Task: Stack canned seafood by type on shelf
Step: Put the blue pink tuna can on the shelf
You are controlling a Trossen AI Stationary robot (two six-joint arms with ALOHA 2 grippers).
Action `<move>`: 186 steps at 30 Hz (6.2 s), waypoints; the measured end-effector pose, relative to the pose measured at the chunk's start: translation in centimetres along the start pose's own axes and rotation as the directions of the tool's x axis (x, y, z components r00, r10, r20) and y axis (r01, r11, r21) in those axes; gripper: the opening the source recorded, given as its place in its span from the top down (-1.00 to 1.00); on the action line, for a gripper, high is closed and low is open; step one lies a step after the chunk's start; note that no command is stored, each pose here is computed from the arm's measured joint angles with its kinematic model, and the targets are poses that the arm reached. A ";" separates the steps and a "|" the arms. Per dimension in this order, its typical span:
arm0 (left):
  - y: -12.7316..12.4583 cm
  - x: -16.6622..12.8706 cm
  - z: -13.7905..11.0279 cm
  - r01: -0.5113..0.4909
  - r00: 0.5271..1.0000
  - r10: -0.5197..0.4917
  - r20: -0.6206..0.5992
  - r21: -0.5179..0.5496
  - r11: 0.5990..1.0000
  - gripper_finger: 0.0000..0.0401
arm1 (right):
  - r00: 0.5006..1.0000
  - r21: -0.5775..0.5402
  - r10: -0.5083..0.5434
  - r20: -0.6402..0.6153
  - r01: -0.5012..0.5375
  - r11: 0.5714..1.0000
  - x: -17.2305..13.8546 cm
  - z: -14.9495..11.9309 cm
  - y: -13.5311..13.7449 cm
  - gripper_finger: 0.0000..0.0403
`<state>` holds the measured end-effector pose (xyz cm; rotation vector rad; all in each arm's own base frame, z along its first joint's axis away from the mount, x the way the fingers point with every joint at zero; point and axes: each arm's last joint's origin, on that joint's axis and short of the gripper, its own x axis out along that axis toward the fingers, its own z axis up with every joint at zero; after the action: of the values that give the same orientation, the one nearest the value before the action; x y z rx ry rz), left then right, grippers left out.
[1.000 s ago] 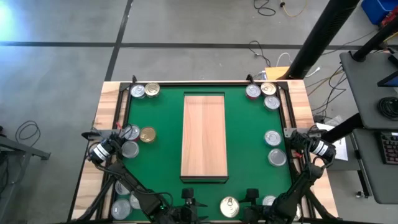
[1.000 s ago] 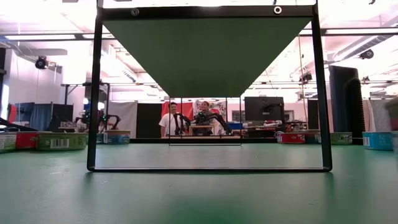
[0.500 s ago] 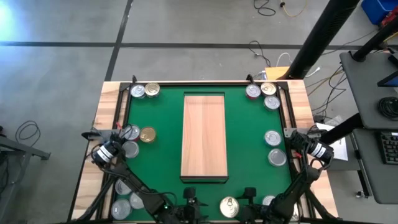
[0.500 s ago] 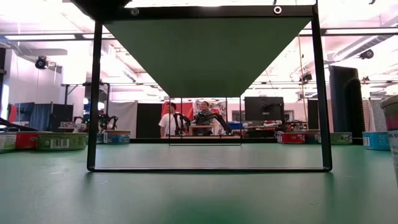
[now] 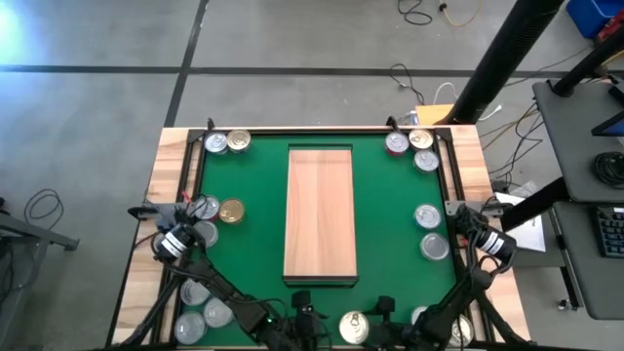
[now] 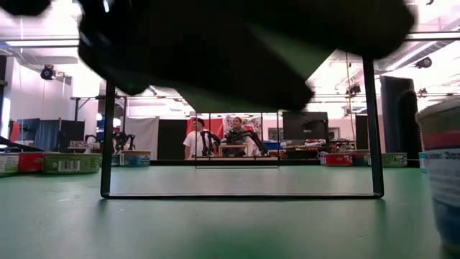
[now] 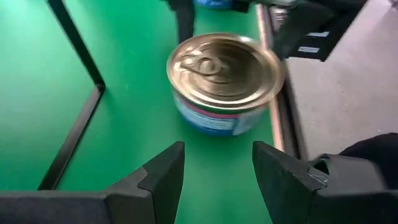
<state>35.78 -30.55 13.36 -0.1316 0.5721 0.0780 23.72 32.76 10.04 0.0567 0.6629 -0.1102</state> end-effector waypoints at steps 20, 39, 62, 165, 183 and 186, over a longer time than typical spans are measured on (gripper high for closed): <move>1.1 1.4 0.0 0.027 0.998 -0.025 -0.055 0.023 0.999 0.13 | 0.995 -0.027 -0.084 0.061 0.085 0.996 2.1 0.4 -0.4 -0.83; 0.8 1.5 0.4 0.073 0.997 -0.072 -0.027 0.042 0.996 0.13 | 0.997 -0.027 -0.040 0.070 0.042 0.999 2.9 2.4 0.0 -0.96; 0.7 1.5 0.6 0.081 0.997 -0.081 -0.012 0.059 0.995 0.13 | 0.994 -0.021 -0.044 0.097 0.046 0.999 3.6 3.1 -0.3 -0.85; 42.9 -11.7 13.7 -0.218 0.976 0.216 0.028 0.128 0.968 0.12 | 0.970 0.003 -0.154 -0.186 0.158 0.987 6.4 28.5 -41.5 -0.84; 42.9 -11.4 13.6 -0.214 0.977 0.212 0.030 0.130 0.968 0.12 | 0.956 0.003 -0.142 -0.256 0.148 0.989 5.0 28.2 -41.2 -0.84; 42.9 -11.4 13.6 -0.214 0.977 0.212 0.030 0.129 0.968 0.12 | 0.961 0.027 -0.102 -0.257 0.112 0.993 5.0 28.2 -41.1 -0.84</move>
<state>28.76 13.43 26.50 0.0593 0.5728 0.2499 39.91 -10.97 28.40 0.0762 0.9222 -0.2238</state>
